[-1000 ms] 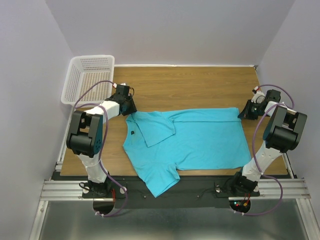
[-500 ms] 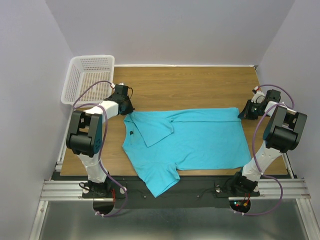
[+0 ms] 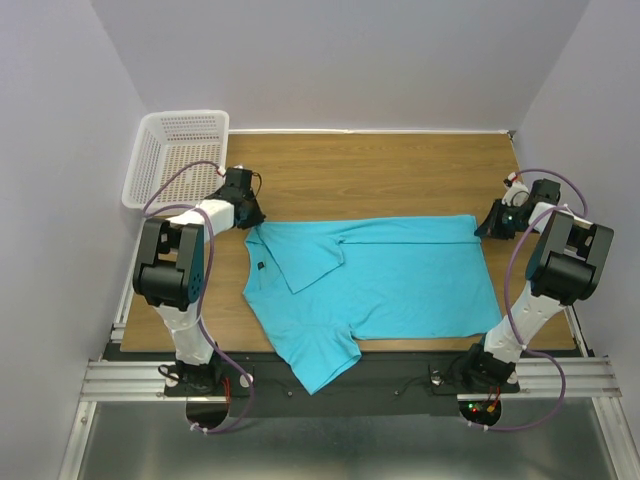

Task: Fold and stack the t-shirts
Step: Fold the tshirt

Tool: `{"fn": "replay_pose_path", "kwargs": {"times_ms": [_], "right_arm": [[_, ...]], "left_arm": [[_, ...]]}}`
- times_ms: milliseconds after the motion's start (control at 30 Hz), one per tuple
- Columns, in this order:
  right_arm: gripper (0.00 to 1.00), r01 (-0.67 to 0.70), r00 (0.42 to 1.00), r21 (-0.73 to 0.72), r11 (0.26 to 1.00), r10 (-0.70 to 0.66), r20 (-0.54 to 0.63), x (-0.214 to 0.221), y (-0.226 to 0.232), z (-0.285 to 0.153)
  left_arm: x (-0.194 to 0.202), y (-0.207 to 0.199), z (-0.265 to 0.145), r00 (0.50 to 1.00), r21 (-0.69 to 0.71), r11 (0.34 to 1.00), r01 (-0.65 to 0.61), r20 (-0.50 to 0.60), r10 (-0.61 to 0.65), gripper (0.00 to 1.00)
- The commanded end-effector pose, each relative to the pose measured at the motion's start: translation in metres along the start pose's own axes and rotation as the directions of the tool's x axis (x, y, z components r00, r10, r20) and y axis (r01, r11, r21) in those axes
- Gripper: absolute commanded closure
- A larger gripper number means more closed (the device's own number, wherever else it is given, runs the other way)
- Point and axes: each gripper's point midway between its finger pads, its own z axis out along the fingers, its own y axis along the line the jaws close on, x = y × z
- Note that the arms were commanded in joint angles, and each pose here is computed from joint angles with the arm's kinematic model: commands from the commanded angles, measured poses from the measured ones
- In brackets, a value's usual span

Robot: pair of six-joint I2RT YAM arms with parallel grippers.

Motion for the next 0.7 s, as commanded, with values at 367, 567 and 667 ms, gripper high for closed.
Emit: {"fn": "replay_pose_path", "kwargs": {"times_ms": [367,567,667], "right_arm": [[0.73,0.057,0.998,-0.063,0.996,-0.055,0.038,-0.021,0.023,-0.016],[0.56,0.201,0.973,-0.101,0.974,-0.186,0.140,-0.044,0.048,-0.047],[0.50,0.320,0.941,-0.103,0.942,-0.304,0.150,-0.044,0.056,-0.062]], "left_arm": [[-0.067,-0.048,-0.061,0.985,0.196,0.976,-0.094,0.164,0.062,0.37],[-0.078,-0.059,-0.103,0.968,0.265,0.954,-0.141,0.238,0.077,0.32],[-0.075,-0.052,-0.131,0.956,0.271,0.954,-0.131,0.288,0.050,0.28]]}}
